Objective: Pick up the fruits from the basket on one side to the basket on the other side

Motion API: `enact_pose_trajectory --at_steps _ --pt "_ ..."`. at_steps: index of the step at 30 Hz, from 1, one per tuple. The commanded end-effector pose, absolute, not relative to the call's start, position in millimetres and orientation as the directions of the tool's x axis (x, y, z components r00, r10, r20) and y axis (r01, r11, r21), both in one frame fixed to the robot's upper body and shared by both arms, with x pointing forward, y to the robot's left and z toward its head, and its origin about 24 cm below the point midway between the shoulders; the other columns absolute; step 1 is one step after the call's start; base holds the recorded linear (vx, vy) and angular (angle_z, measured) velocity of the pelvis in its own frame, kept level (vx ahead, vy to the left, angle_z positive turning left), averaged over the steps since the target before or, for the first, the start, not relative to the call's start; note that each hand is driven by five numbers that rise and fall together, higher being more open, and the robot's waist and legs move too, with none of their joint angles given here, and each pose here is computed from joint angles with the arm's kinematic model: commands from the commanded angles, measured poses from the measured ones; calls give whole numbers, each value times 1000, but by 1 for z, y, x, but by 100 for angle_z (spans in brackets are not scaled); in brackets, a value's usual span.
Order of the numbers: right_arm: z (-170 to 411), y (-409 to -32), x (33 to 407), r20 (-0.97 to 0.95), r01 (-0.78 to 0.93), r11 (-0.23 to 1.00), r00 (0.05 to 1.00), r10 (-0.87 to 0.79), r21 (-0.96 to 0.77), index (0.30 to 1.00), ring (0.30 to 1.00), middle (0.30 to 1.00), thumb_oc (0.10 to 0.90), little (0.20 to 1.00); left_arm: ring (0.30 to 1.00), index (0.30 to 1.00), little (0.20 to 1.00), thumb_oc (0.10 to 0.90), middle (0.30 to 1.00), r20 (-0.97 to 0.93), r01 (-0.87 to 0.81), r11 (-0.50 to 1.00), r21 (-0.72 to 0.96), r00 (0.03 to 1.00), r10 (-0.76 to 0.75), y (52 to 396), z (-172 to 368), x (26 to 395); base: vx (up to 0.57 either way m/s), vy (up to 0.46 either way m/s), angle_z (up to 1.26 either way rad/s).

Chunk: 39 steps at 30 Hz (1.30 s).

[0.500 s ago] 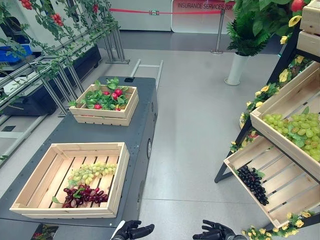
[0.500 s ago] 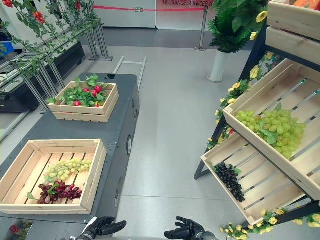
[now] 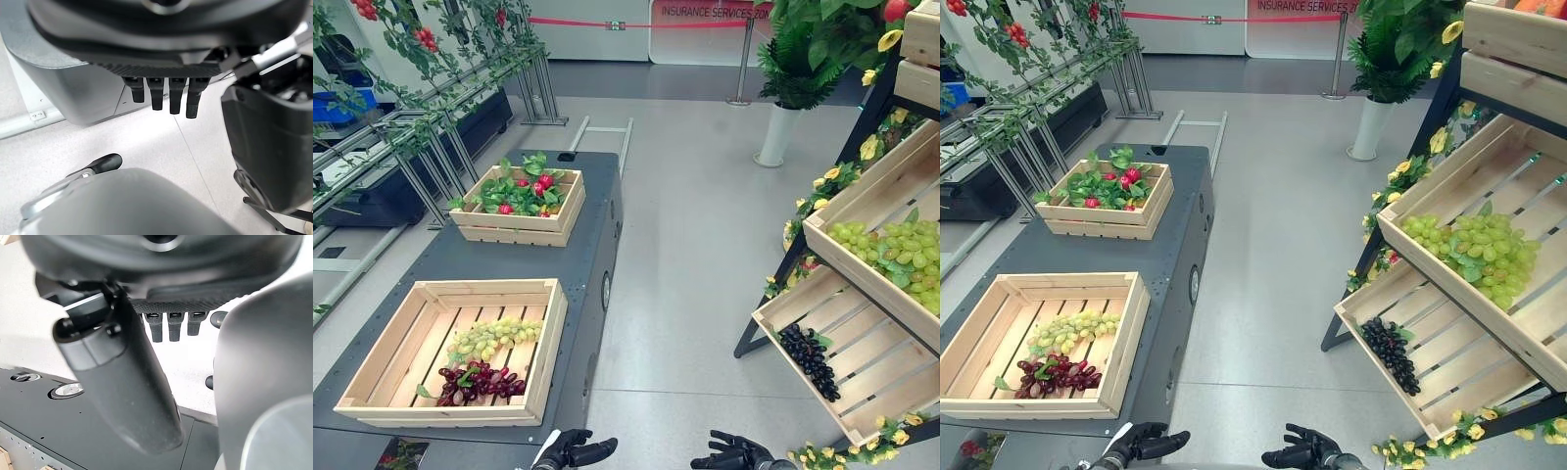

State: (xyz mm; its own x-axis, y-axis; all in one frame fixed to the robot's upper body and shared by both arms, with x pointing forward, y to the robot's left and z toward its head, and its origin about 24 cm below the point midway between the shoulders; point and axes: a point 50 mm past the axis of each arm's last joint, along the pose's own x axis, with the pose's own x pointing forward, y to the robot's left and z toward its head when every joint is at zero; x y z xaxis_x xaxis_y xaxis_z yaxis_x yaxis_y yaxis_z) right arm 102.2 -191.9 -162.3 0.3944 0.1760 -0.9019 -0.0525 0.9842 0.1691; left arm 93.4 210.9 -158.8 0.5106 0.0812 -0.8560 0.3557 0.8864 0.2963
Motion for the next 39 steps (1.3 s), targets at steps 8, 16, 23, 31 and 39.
enact_pose_trajectory --at_steps 8,16,23,31,39 --pt "-159 -187 122 -883 -74 986 439 165 148 900 900 900 800 900 900 900 900 800 900 -747 392 874 288 663 -51 174 -146 140 12 -24 0" --pt "-157 -190 128 -882 -100 984 438 177 148 900 900 900 800 900 900 900 900 800 900 -701 396 862 317 710 -69 170 -141 149 9 18 1" --pt "-146 -207 152 -835 157 978 550 26 134 900 900 900 800 900 900 900 900 800 900 -592 444 829 341 786 -178 155 -124 179 -7 218 83" --pt "-133 -205 176 -727 165 964 686 42 211 900 900 900 800 900 900 900 900 800 900 -546 507 766 396 800 -248 156 -116 189 93 246 24" --pt "-122 -204 196 -669 122 974 742 39 191 900 900 900 800 900 900 900 900 800 900 -546 561 703 437 787 -288 153 -108 207 128 -188 63"
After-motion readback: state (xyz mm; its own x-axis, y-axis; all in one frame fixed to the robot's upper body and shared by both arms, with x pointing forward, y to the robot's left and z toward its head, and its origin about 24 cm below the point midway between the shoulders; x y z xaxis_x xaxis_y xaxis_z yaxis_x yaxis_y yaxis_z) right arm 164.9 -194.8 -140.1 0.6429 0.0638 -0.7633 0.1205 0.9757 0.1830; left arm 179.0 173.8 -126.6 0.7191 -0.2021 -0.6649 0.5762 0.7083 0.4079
